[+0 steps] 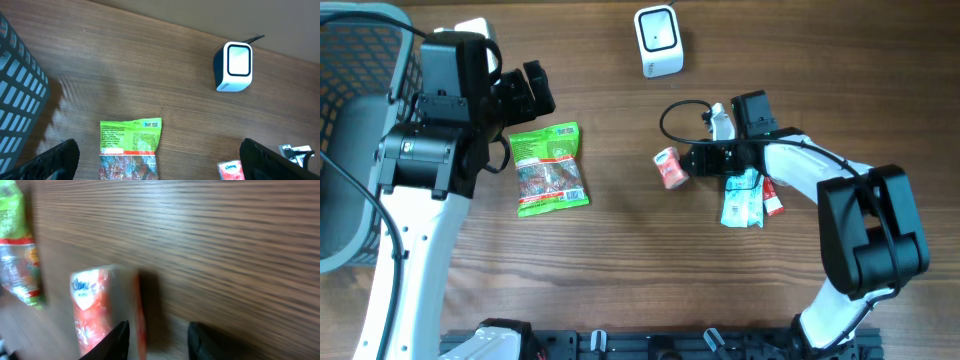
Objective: Scan the item barcode
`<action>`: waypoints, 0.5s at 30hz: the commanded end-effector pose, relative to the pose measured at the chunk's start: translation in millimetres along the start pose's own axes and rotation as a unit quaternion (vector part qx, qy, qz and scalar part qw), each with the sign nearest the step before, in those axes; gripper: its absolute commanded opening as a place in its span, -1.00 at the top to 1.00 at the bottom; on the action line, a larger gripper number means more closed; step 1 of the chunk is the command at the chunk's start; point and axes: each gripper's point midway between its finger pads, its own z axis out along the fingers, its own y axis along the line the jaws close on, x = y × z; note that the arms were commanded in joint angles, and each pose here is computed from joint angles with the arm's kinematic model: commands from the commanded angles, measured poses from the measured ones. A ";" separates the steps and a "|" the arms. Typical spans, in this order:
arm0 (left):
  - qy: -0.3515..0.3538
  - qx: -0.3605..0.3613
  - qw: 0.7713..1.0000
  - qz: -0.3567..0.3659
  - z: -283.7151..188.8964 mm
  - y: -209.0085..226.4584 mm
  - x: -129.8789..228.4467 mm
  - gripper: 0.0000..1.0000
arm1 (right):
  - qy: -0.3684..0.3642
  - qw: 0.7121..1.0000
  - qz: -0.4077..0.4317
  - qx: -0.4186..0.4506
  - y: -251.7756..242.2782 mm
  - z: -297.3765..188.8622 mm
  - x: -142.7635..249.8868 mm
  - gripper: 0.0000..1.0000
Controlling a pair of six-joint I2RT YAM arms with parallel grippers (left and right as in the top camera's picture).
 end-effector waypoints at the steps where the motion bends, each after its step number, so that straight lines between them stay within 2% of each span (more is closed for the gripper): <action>1: -0.005 -0.002 1.000 0.007 -1.7 0.1 -2.6 -1.00 | -0.050 0.997 -0.032 0.055 -2.0 -27.3 -26.2 0.20; 4: -0.005 -0.002 1.000 0.007 -1.7 0.1 -2.6 -1.00 | -0.044 0.997 -0.037 0.046 8.9 -40.1 -20.0 0.23; 8: -0.005 -0.002 1.000 0.007 -1.7 0.1 -2.6 -1.00 | -0.005 0.999 -0.024 -0.039 35.6 -35.4 -0.1 0.24; 15: -0.005 -0.002 1.000 0.007 -1.7 0.1 -2.6 -1.00 | -0.016 0.998 -0.031 -0.043 27.7 -20.6 9.3 0.23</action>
